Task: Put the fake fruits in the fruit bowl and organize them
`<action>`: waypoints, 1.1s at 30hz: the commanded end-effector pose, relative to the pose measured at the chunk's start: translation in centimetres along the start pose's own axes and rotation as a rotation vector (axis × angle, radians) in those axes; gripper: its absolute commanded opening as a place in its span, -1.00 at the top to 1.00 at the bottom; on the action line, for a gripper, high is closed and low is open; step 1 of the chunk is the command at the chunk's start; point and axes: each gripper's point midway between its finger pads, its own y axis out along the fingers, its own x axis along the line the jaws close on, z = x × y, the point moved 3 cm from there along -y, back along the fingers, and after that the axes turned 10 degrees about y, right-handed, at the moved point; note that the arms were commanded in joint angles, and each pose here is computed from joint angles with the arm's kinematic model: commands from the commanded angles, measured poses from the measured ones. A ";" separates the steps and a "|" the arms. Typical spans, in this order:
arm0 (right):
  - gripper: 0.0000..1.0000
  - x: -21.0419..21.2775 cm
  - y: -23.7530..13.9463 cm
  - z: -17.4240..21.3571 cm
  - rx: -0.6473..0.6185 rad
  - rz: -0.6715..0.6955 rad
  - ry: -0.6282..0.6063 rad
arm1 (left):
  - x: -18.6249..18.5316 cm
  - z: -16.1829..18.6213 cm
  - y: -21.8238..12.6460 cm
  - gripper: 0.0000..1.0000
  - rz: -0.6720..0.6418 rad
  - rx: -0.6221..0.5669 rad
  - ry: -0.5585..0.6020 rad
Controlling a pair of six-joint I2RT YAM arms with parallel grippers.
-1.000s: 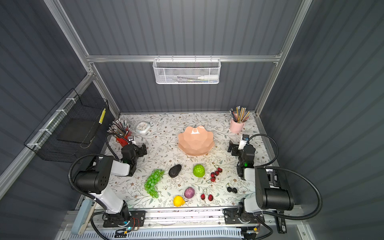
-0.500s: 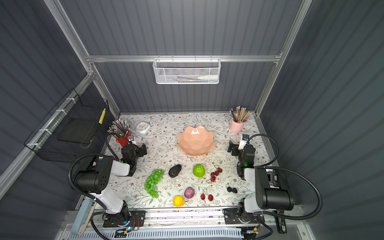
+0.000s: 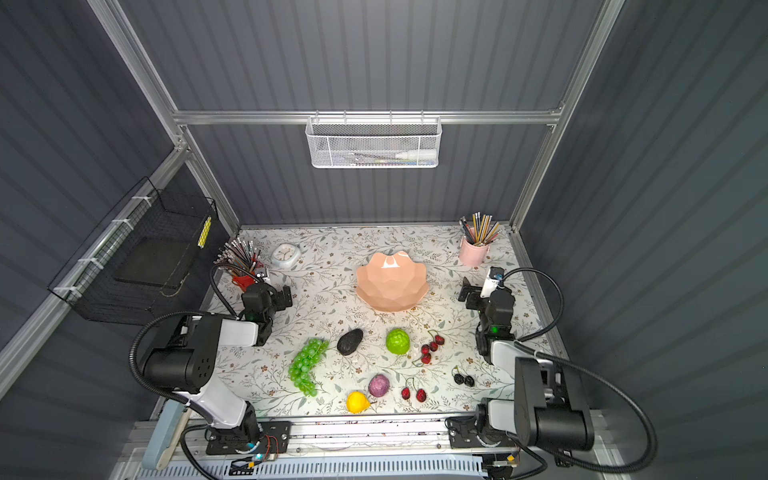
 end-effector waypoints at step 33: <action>-0.63 18.7 -12.7 8.4 0.969 -0.336 -0.107 | -9.1 -4.6 -10.9 -0.84 0.434 0.540 -0.094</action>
